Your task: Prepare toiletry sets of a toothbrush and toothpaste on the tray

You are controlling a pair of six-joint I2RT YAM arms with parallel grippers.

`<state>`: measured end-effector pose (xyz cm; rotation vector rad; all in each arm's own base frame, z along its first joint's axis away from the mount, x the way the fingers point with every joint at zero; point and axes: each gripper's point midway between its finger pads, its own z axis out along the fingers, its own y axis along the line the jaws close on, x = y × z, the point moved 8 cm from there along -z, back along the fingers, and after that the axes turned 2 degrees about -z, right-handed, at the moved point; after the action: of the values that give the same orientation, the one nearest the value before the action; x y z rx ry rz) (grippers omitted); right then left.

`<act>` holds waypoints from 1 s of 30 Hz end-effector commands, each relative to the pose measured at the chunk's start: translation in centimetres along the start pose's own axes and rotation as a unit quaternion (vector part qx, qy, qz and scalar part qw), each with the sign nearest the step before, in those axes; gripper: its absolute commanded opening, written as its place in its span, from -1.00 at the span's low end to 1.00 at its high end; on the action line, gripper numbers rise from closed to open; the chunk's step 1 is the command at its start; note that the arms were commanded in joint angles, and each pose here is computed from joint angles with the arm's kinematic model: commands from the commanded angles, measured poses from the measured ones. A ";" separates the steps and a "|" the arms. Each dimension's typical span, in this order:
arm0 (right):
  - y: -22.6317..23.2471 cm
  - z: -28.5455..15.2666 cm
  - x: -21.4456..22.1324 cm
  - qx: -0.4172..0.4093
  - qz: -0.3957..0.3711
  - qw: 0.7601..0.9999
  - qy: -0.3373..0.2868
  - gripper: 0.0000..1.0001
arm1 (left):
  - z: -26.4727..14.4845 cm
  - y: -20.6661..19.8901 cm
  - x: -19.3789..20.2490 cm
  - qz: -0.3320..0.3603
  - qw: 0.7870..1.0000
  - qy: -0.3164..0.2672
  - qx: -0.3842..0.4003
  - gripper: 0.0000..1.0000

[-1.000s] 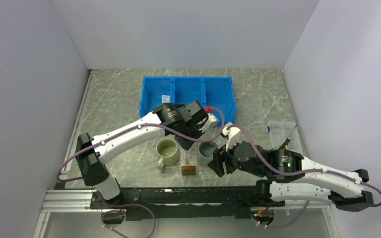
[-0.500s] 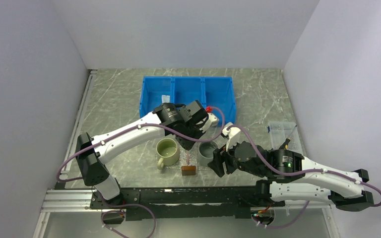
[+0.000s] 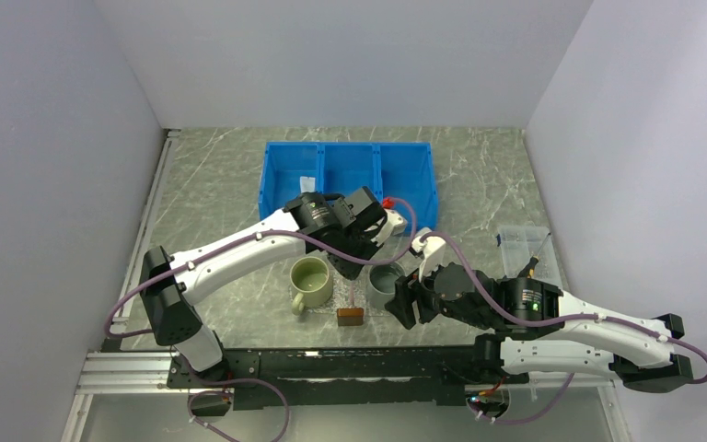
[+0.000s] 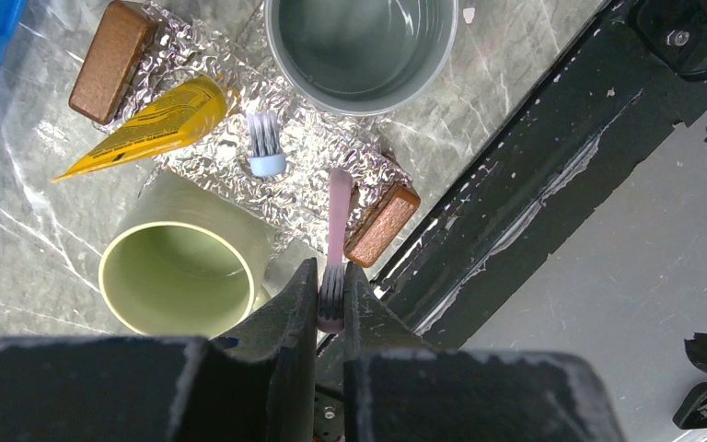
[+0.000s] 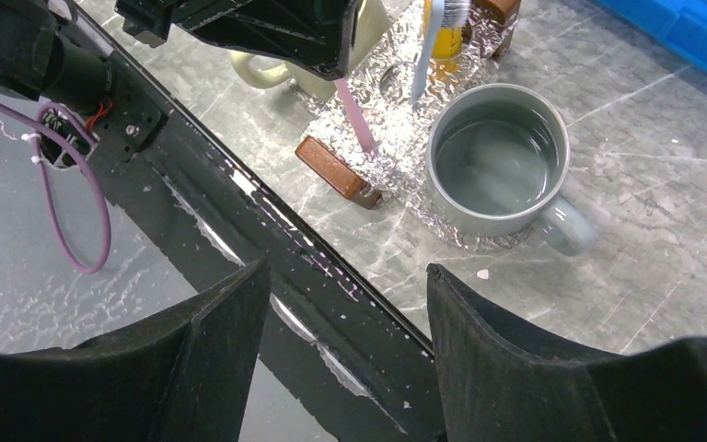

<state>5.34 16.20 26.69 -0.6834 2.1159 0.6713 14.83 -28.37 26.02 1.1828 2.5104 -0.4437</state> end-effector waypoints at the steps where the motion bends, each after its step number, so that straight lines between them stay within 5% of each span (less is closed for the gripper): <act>1: 0.4 0.2 -0.3 -0.015 0.008 1.000 -0.009 0.30 | -0.9 -0.5 -0.2 0.009 1.000 -0.026 0.010 -1.00; 30: 0.7 0.3 -0.6 -0.015 0.003 1.000 -0.007 0.30 | -0.7 0.2 0.9 0.007 1.000 -0.015 -0.018 -1.00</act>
<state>5.26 16.55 26.47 -0.7000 2.1286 0.6760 14.58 -27.58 25.89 1.1632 2.5019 -0.4099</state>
